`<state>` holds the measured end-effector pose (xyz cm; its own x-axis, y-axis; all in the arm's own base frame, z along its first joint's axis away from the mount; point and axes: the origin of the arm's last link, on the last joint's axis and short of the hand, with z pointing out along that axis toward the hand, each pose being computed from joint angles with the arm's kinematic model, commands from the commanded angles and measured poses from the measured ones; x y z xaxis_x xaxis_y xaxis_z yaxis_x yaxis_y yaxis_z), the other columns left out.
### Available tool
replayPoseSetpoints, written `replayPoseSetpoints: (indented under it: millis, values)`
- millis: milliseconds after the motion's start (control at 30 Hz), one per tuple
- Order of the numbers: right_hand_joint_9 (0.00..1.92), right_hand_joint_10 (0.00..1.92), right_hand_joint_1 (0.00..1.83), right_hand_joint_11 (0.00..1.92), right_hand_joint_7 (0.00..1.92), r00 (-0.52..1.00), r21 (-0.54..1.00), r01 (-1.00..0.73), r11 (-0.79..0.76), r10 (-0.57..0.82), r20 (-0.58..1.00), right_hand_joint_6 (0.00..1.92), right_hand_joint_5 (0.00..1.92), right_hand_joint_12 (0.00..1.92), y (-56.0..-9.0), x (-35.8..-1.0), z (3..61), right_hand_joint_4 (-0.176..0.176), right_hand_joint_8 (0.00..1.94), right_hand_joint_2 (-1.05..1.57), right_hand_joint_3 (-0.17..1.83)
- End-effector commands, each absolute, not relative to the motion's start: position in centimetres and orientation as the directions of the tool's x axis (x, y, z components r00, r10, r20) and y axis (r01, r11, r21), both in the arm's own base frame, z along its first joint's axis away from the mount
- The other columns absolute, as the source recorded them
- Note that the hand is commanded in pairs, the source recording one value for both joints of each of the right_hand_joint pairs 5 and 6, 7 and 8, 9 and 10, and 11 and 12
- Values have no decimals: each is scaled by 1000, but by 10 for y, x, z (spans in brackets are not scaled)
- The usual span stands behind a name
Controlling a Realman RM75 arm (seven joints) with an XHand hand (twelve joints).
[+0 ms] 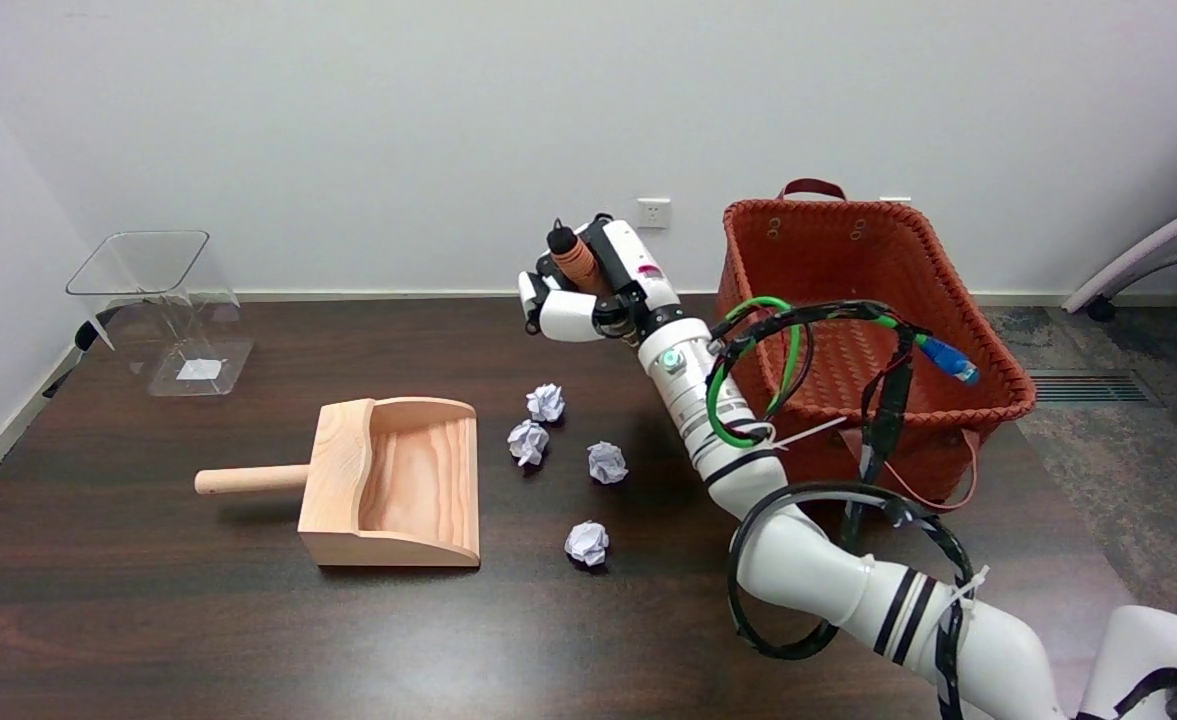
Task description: Sweep the paper into the dustpan.
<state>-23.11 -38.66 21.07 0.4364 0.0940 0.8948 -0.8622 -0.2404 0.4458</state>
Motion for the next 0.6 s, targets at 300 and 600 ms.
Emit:
replayPoseSetpoints:
  millis: [300, 600]
  values:
    - [1920, 1920, 1160, 1762, 1920, 463, 468, -850, -239, 82, 883, 1920, 1920, 1762, -380, -231, 137, 0, 1920, 1286, 1072]
    - [1920, 1920, 1151, 1761, 1920, 426, 425, -885, -191, 39, 904, 1920, 1920, 1761, -370, -249, 110, 0, 1920, 1342, 1064]
